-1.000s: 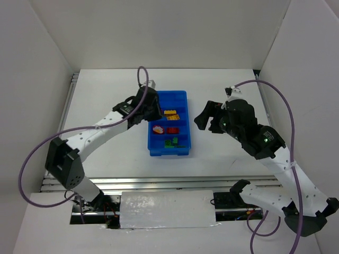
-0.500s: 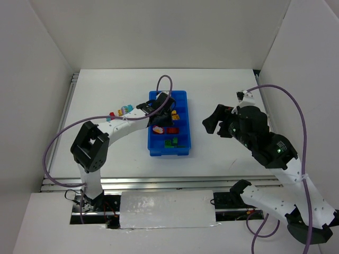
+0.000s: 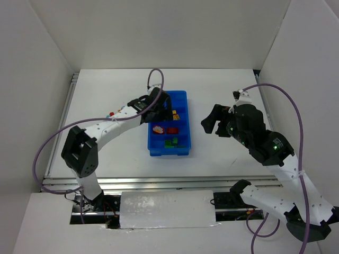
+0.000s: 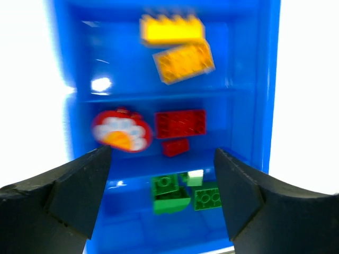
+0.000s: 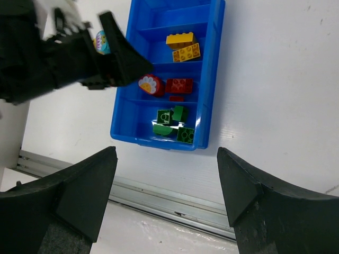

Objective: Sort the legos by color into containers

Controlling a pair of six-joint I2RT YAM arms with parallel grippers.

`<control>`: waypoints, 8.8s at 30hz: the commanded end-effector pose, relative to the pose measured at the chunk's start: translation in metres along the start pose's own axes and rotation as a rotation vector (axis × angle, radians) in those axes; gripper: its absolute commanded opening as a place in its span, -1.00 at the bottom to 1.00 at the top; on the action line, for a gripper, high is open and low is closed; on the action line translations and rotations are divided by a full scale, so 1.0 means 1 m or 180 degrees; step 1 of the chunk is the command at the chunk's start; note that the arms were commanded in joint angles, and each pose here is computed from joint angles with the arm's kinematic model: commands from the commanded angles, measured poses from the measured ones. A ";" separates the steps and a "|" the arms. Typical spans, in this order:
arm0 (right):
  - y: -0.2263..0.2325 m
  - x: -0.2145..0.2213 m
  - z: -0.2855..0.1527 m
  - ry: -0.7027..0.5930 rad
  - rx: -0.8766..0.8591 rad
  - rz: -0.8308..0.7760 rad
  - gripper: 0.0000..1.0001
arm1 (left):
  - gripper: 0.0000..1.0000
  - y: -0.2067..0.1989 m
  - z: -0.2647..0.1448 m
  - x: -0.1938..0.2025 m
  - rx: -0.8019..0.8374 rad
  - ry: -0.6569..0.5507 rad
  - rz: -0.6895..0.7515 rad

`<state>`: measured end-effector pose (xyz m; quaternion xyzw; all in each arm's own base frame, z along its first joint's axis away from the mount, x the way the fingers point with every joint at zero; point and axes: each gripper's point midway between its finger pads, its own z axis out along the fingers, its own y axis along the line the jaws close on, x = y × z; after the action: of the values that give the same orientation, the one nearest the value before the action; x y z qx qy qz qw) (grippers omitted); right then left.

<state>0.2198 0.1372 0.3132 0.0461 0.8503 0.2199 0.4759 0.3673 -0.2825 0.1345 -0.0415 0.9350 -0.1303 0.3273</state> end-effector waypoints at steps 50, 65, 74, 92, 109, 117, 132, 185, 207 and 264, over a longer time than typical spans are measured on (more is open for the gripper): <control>0.024 -0.003 0.011 0.0027 -0.0374 -0.0100 0.67 | 0.39 0.325 0.054 -0.007 -0.1470 0.0563 -0.1080; 0.029 0.013 0.022 0.0163 -0.0500 0.0006 0.67 | -1.00 0.286 -0.023 -0.050 -0.1060 0.0001 -0.0998; 0.083 0.000 0.017 0.0229 -0.1323 0.0184 0.67 | -1.00 0.118 -0.144 -0.072 0.1159 -0.0618 0.0035; 0.180 -0.004 -0.049 0.0149 -0.3430 -0.0078 0.63 | -1.00 -0.045 -0.333 0.019 0.4227 -0.0282 0.1146; 0.196 0.012 -0.056 0.0221 -0.3651 -0.0225 0.03 | -0.98 -0.077 -0.338 0.034 0.4422 -0.0047 0.1096; 0.189 0.025 -0.054 0.0201 -0.3673 -0.0331 -1.00 | 0.67 -0.080 -0.332 0.020 0.4210 -0.0209 0.1012; 0.180 0.041 -0.082 0.0504 -0.4318 -0.0650 -1.00 | 0.90 -0.074 -0.325 0.036 0.4195 -0.0015 0.1307; 0.028 0.061 0.028 0.0325 -0.1203 -0.0036 -1.00 | -1.00 0.012 -0.169 -0.084 0.1743 -0.0425 0.0790; 0.014 0.036 0.176 -0.0095 0.0069 0.0526 -0.98 | -1.00 0.024 -0.161 -0.121 0.1269 -0.0722 0.0253; -0.042 0.001 0.050 -0.0644 0.0465 0.0685 0.42 | -0.06 0.014 0.082 -0.146 0.1157 -0.0230 0.0175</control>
<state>0.2706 0.1360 0.2791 0.1719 0.8022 0.2355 0.5210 0.5189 -0.2581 0.1461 0.0392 0.8945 -0.2867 0.3407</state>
